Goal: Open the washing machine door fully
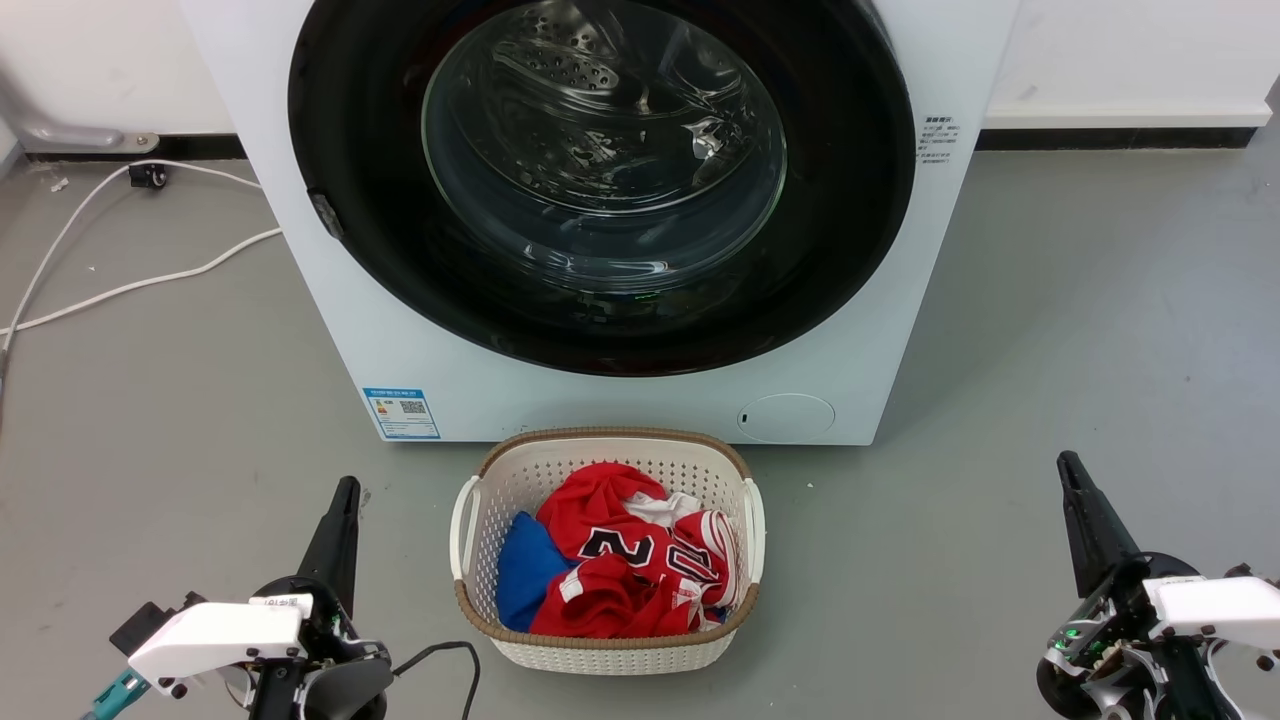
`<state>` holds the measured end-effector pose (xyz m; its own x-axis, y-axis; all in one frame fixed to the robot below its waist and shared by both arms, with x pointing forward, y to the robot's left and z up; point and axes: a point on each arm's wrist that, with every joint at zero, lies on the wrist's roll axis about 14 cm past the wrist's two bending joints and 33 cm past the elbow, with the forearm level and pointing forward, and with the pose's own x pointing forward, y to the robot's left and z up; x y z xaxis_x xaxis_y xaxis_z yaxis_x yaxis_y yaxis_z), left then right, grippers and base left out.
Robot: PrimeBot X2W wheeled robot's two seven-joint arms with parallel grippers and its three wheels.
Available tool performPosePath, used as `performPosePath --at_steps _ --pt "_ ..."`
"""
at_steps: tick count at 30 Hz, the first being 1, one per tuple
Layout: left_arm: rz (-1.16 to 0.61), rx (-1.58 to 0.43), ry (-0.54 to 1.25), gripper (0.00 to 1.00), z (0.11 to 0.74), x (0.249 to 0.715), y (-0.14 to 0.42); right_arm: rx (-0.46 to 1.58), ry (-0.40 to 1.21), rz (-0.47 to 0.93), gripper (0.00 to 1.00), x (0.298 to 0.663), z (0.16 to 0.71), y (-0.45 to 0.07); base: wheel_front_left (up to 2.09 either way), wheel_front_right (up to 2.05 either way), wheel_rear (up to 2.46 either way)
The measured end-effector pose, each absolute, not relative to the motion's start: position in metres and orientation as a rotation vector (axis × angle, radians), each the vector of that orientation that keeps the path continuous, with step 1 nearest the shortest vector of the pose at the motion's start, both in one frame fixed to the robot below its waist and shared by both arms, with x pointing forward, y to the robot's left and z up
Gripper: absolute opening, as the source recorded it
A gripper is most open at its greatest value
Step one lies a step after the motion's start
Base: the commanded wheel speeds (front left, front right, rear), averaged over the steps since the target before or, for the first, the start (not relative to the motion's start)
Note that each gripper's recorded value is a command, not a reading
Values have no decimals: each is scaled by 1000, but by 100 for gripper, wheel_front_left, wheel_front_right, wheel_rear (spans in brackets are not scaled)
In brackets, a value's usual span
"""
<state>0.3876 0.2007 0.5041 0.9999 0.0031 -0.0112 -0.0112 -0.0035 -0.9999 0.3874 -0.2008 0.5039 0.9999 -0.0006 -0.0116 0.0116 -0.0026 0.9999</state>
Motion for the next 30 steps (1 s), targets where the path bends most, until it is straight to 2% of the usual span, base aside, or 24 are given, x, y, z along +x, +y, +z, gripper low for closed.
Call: performPosePath --at_steps 30 --pt "8 -1571 10 0 504 388 200 1572 8 -10 0 387 504 -201 0 0 0"
